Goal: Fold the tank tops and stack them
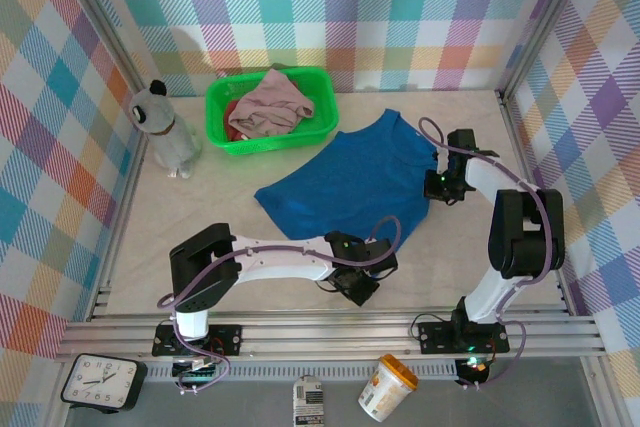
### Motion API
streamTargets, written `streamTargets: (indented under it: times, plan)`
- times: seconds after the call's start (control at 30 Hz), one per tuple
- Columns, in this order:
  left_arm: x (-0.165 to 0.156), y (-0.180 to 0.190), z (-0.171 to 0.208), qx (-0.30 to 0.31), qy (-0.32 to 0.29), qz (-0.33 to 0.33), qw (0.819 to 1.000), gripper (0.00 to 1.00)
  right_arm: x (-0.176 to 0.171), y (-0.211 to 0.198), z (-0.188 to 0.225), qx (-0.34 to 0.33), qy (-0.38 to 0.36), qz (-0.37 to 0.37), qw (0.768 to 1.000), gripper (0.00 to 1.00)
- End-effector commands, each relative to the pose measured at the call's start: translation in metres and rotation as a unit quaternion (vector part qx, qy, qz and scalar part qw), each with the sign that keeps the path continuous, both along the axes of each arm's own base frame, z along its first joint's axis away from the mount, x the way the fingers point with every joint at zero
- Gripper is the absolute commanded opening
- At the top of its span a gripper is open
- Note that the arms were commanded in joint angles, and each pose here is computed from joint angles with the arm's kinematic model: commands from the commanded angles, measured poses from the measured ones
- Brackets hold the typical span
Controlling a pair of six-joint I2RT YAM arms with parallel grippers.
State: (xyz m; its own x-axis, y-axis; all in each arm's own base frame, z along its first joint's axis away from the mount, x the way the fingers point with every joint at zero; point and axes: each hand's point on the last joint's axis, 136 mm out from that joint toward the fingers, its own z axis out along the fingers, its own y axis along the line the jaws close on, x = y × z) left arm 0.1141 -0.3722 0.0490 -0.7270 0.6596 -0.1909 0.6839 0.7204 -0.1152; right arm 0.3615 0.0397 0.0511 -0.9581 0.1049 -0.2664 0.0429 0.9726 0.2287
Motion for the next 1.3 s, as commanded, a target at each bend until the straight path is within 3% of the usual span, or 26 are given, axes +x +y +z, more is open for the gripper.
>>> streamTargets:
  times: [0.0,0.23,0.7,1.27]
  plan:
    - [0.005,0.003,0.02,-0.018,0.014,0.021,1.0,0.0,-0.004,0.001,0.004,-0.006,0.011,0.009,1.0,0.1]
    - [0.024,0.015,0.035,-0.056,0.038,0.077,0.995,0.0,0.006,0.012,-0.005,0.012,0.03,0.01,0.999,0.11]
    - [0.058,0.067,0.033,-0.049,0.043,0.187,0.98,0.0,0.029,0.034,-0.009,0.018,0.057,0.017,0.998,0.16]
    - [0.097,0.099,0.037,-0.045,0.019,0.234,0.971,0.0,0.054,0.07,0.006,0.094,0.066,0.016,0.993,0.17]
